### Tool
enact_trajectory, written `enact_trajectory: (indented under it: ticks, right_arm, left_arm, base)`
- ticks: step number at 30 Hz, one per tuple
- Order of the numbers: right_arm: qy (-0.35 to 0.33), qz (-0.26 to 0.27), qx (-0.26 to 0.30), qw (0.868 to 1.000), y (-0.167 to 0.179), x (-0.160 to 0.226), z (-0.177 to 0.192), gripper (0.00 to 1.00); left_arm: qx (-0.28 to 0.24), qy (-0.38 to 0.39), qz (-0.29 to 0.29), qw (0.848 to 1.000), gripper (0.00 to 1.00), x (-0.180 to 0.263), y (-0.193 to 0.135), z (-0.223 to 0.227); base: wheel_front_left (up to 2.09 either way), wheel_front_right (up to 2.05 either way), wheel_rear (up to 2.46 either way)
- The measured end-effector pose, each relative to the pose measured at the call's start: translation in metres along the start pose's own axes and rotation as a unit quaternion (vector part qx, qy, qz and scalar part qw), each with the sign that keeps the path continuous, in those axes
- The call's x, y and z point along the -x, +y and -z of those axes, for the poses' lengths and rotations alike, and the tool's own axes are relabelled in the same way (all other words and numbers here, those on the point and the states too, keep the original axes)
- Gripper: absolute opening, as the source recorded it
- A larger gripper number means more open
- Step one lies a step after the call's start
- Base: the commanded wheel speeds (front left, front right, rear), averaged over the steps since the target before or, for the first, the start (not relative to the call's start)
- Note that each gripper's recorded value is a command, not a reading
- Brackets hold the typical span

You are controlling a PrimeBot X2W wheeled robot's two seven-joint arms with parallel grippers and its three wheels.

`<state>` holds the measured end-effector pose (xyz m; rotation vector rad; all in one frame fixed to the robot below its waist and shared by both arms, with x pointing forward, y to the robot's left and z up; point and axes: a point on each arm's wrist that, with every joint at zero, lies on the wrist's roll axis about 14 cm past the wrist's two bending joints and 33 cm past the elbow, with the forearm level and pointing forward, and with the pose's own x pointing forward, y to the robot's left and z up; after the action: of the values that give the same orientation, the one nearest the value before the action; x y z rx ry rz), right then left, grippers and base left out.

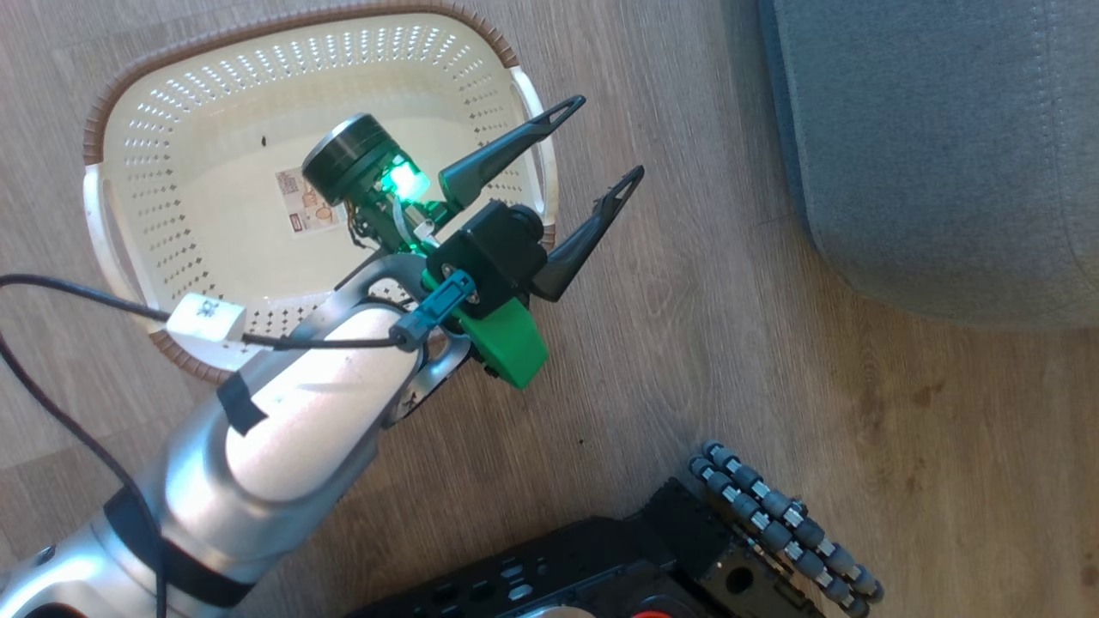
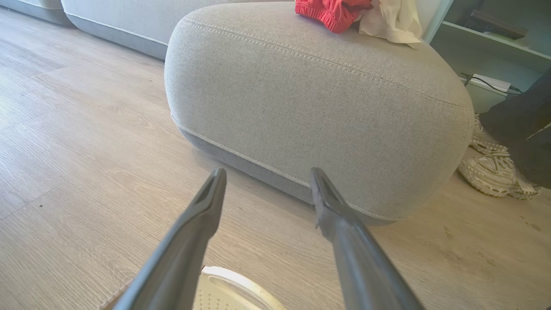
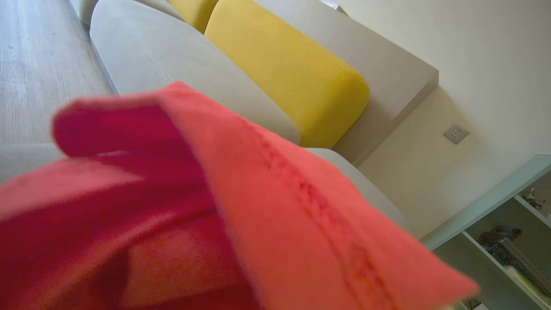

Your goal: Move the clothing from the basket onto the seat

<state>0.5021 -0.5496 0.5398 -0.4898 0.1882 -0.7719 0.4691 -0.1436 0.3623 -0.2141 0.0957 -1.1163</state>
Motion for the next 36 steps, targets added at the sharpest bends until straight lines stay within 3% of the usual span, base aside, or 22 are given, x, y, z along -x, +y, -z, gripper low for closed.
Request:
enact_trajectory:
  ticks: [1,2,3,4,5,14,20,30,36]
  right_arm:
    - [0.019,-0.007,0.002,1.000,0.005,0.004,0.018,0.00]
    - [0.033,-0.012,-0.001,0.999,0.009,0.009,0.033,0.18]
    - [0.045,-0.017,-0.008,0.999,0.013,0.014,0.046,0.45]
    - [0.056,-0.026,-0.006,0.998,0.018,0.019,0.057,0.85]
    - [0.065,-0.032,-0.008,0.997,0.021,0.023,0.066,1.00]
    - [0.103,-0.135,0.037,0.985,0.064,0.061,0.108,1.00]
    - [0.076,-0.212,0.016,0.974,0.113,0.092,0.099,1.00]
    - [0.060,-0.330,-0.048,0.941,0.189,0.162,0.088,1.00]
    - [0.020,-0.397,-0.083,0.914,0.232,0.197,0.053,1.00]
  left_arm:
    - [0.001,0.000,0.000,1.000,1.00,0.000,0.001,0.001]
    - [0.001,0.000,-0.001,1.000,1.00,0.000,0.001,0.001]
    - [0.001,-0.001,-0.001,1.000,1.00,0.000,0.001,0.001]
    - [0.000,-0.003,-0.001,1.000,1.00,0.000,0.001,0.000]
    - [-0.001,-0.003,-0.001,1.000,1.00,0.000,0.001,0.000]
    - [-0.017,-0.016,-0.016,1.000,1.00,0.002,0.006,-0.019]
    - [-0.031,-0.028,-0.033,0.999,1.00,0.005,0.007,-0.041]
    - [-0.050,-0.041,-0.104,0.992,1.00,0.036,0.019,-0.087]
    - [-0.056,-0.049,-0.167,0.983,1.00,0.067,0.030,-0.109]
  base:
    - [0.00,0.00,0.00]
    - [0.00,0.00,0.00]
    - [0.00,0.00,0.00]
    - [0.00,0.00,0.00]
    - [0.00,0.00,0.00]
    - [0.00,0.00,0.00]
    - [0.00,0.00,0.00]
    - [0.00,0.00,0.00]
    - [0.00,0.00,0.00]
